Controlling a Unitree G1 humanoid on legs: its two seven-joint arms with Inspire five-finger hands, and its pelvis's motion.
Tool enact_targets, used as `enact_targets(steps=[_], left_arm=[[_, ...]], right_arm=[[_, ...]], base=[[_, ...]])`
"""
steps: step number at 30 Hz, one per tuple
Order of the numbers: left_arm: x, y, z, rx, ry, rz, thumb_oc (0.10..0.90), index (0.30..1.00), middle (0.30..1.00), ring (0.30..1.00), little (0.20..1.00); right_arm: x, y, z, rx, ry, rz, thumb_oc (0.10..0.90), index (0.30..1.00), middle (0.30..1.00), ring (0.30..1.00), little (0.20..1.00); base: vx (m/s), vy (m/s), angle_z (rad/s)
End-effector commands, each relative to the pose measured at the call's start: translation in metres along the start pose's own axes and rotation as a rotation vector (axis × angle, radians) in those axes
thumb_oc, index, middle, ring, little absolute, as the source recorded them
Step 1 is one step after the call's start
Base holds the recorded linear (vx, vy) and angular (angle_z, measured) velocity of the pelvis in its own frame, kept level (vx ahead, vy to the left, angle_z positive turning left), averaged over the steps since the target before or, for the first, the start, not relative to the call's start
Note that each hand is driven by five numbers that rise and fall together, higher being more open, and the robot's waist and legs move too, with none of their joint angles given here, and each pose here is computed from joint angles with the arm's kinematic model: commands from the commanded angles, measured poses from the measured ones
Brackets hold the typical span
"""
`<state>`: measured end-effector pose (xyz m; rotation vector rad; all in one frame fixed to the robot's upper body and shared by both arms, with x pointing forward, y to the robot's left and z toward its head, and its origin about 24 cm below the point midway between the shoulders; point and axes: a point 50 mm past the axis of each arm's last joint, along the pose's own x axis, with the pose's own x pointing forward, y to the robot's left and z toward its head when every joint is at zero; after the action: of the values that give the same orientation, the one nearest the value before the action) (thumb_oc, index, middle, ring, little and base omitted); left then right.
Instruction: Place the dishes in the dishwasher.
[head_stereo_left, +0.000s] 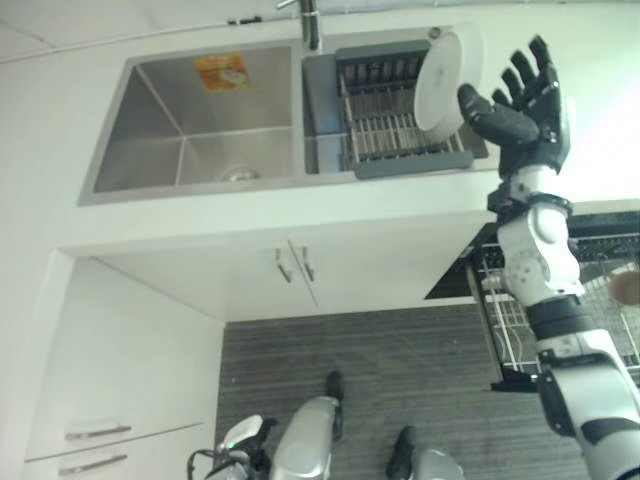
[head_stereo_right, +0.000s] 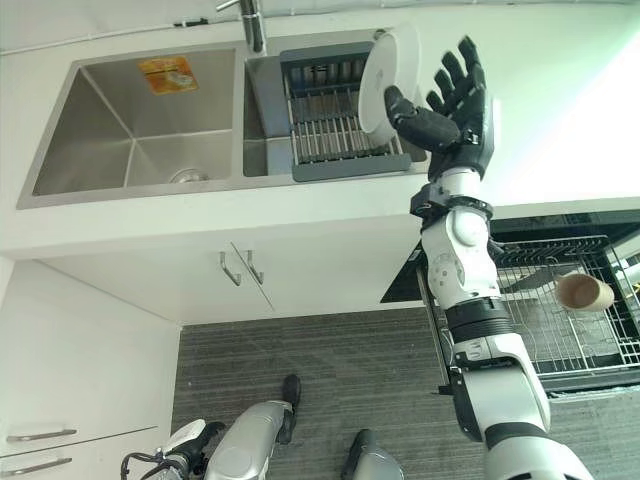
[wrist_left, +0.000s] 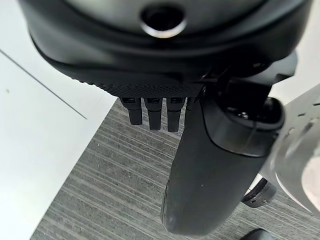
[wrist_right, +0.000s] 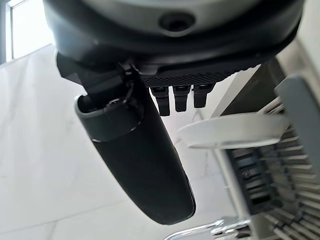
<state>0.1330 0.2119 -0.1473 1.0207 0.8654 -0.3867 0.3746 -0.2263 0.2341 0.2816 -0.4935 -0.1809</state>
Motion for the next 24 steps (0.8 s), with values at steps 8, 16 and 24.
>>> enact_targets(steps=[8, 16, 24], left_arm=[[-0.003, 0.014, -0.012, 0.038, -0.03, 0.061, 0.8, 0.9, 0.9, 0.9, 0.9], [-0.003, 0.019, -0.013, 0.036, -0.041, 0.064, 0.8, 0.9, 0.9, 0.9, 0.9], [-0.004, 0.023, -0.013, 0.017, -0.052, 0.067, 0.8, 0.9, 0.9, 0.9, 0.9]], right_arm=[[0.033, 0.007, 0.124, -0.083, -0.45, 0.042, 0.8, 0.9, 0.9, 0.9, 0.9], [0.039, -0.009, 0.129, -0.082, -0.43, 0.003, 0.8, 0.9, 0.9, 0.9, 0.9], [0.043, -0.002, 0.133, -0.046, -0.436, 0.069, 0.8, 0.9, 0.9, 0.9, 0.9]], base=[[-0.01, 0.025, 0.05], [0.02, 0.034, 0.06], [0.03, 0.021, 0.01]])
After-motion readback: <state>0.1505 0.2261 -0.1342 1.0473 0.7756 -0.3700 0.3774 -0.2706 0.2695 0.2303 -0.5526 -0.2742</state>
